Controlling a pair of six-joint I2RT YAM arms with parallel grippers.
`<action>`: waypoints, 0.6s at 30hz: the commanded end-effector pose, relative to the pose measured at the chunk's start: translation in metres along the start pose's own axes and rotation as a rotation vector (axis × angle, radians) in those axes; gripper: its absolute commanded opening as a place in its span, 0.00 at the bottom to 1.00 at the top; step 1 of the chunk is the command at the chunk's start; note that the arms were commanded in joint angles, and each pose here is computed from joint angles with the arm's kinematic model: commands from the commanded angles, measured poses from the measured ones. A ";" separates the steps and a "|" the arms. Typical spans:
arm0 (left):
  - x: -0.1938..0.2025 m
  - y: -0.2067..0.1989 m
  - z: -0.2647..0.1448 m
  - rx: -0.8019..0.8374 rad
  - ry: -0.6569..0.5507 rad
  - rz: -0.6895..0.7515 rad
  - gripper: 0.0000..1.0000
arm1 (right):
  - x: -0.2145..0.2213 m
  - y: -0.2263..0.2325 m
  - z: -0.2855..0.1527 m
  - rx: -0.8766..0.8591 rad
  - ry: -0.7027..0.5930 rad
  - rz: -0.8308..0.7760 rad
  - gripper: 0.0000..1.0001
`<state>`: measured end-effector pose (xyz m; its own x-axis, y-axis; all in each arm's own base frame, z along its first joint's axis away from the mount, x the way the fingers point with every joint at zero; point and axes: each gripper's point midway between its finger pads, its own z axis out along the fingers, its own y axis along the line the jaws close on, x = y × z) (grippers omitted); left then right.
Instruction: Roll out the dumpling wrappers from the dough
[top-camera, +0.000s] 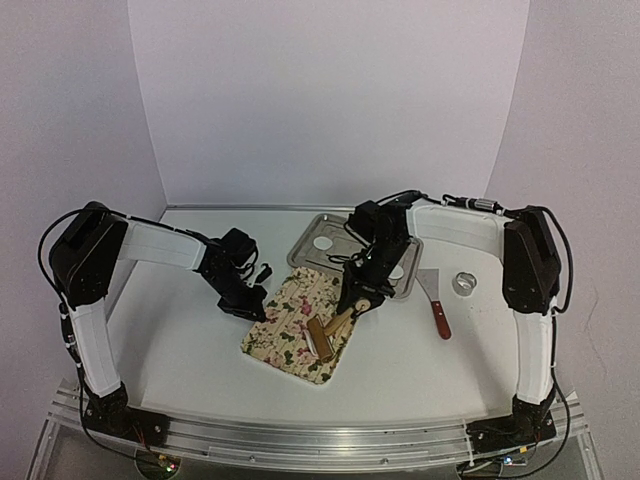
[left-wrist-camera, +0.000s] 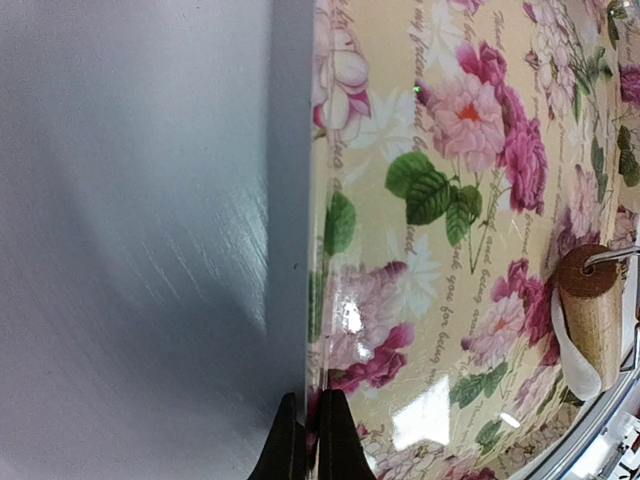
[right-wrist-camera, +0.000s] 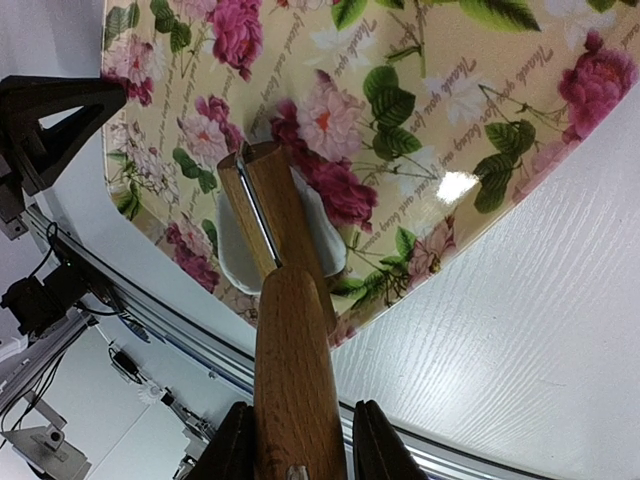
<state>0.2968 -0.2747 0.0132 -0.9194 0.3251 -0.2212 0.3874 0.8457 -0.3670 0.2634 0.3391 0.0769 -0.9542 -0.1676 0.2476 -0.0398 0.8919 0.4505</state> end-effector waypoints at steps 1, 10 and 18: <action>0.015 0.035 0.005 -0.110 0.068 -0.064 0.00 | 0.022 -0.160 0.049 0.754 0.129 0.169 0.00; 0.019 0.036 0.003 -0.122 0.092 -0.088 0.00 | 0.030 -0.150 0.087 0.768 0.152 0.139 0.00; 0.014 0.033 0.003 -0.114 0.100 -0.082 0.00 | 0.025 -0.135 0.102 0.755 0.138 0.118 0.00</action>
<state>0.2966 -0.2627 0.0128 -0.9367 0.3066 -0.1689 0.3481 0.8672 -0.3560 0.2524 0.3712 0.0732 -0.9452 -0.2019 0.2567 -0.0767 0.9013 0.4264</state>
